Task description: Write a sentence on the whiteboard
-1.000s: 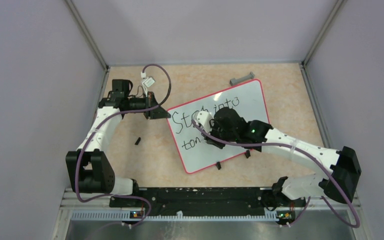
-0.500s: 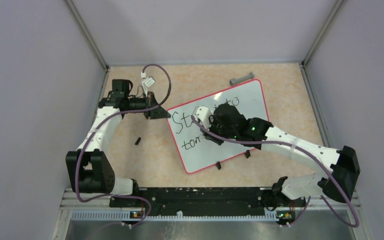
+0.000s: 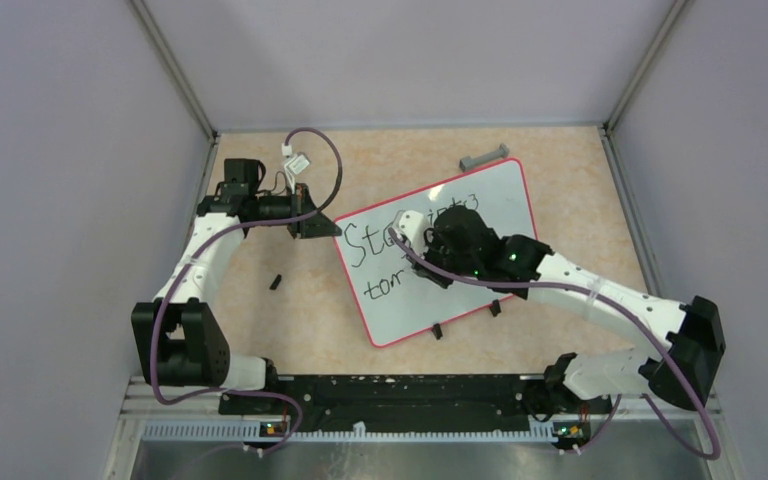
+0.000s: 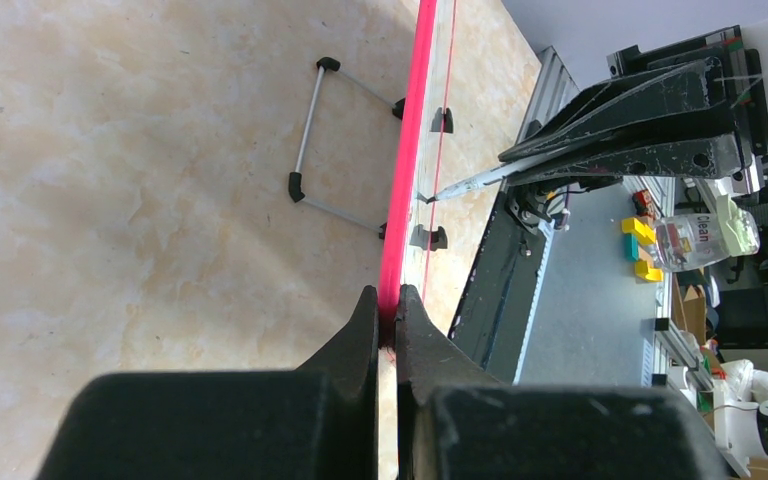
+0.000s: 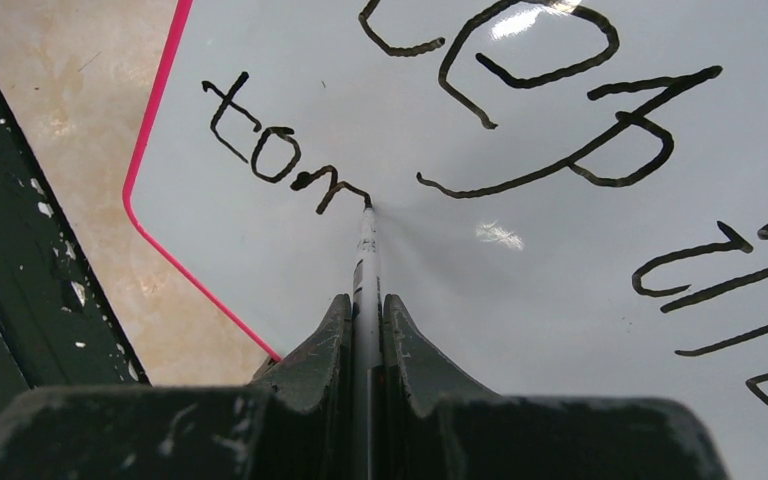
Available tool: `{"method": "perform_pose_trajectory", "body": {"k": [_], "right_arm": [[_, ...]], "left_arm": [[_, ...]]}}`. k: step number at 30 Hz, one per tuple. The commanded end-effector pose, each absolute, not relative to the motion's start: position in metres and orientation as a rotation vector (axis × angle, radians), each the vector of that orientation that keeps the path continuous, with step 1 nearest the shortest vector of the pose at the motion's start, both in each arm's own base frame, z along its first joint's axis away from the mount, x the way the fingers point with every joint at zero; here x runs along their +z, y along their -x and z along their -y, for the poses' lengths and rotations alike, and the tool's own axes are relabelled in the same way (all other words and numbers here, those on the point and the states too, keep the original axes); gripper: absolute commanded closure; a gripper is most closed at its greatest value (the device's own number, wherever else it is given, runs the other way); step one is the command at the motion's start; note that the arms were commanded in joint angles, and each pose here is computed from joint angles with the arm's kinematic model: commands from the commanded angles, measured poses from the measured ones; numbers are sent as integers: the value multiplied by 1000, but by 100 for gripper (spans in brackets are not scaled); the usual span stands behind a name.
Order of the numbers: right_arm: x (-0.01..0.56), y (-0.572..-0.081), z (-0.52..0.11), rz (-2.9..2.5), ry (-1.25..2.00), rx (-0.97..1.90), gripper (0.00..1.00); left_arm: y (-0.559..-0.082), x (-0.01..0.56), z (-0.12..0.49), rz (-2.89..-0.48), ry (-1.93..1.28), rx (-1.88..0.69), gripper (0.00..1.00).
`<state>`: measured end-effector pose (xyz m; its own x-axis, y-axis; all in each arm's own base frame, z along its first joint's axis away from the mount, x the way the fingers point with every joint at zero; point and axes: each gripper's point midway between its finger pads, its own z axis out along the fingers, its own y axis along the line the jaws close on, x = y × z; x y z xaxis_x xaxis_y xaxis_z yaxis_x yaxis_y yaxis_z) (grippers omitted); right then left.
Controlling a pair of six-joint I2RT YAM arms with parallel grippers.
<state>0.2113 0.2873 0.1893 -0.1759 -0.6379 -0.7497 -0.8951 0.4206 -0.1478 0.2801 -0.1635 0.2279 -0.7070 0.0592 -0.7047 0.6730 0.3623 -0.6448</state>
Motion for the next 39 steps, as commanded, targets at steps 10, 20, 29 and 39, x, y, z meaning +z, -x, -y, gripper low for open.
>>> {"method": "perform_pose_trajectory", "body": {"k": [10, 20, 29, 39], "right_arm": [[170, -193, -279, -1912, 1400, 454, 100], [212, -191, -284, -1851, 1336, 546, 100], [208, -204, -272, -1888, 1272, 483, 100], [214, -221, -280, -1885, 1201, 448, 100]], "left_arm": [[-283, 221, 161, -2050, -650, -1304, 100], [-284, 222, 162, -2047, -650, -1309, 100], [-283, 223, 162, -2045, -652, -1313, 100], [-283, 222, 162, -2046, -652, -1317, 100]]}}
